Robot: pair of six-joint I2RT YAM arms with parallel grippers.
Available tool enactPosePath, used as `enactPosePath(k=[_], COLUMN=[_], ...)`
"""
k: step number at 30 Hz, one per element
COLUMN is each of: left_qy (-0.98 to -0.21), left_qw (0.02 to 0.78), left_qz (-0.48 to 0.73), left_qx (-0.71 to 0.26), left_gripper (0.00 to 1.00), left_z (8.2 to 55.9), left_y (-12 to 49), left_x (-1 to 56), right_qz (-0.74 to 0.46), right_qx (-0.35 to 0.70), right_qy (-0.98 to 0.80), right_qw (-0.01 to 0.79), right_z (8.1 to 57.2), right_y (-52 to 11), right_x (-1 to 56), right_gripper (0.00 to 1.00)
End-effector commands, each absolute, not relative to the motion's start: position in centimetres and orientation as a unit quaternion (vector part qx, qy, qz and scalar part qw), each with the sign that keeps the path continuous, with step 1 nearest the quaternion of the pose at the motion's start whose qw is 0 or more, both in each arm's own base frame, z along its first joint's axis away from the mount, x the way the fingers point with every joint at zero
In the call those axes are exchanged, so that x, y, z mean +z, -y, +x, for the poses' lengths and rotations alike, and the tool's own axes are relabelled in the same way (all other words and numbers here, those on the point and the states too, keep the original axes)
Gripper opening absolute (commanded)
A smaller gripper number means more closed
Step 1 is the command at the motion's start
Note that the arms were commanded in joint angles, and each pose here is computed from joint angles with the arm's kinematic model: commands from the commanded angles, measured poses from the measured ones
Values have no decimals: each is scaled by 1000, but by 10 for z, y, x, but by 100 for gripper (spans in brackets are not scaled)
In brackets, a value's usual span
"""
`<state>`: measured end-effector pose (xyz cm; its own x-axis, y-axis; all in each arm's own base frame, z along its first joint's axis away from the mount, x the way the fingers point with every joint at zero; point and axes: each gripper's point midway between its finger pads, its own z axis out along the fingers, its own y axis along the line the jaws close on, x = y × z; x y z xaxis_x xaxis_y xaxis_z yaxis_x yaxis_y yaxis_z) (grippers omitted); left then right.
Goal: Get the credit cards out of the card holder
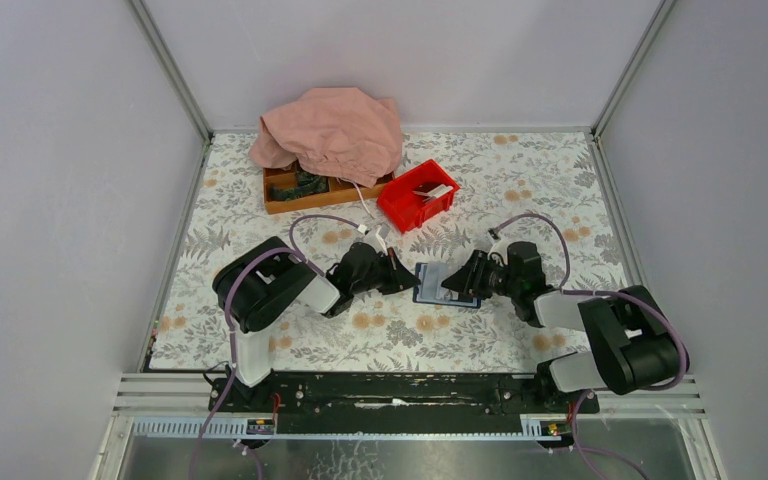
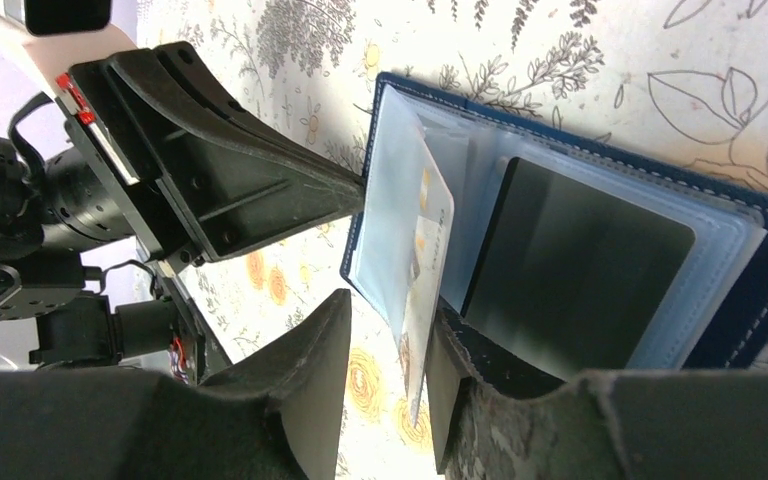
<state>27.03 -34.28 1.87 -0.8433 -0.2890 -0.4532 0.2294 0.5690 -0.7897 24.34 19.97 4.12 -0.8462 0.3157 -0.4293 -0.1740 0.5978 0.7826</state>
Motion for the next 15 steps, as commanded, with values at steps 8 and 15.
enactPosePath(k=[8, 15], left_qy=[-859, -859], left_qw=[255, 255], left_qz=[-17, -17], left_qx=[-444, -444], left_gripper=[0, 0], left_z=[262, 261], left_y=[337, 337], left_x=[-4, -4], right_qz=[38, 42], right_qx=[394, 384], right_qy=[-870, -875], right_qw=[295, 292], right_z=[244, 244], right_y=[-181, -178], right_x=[35, 32], right_gripper=[19, 0])
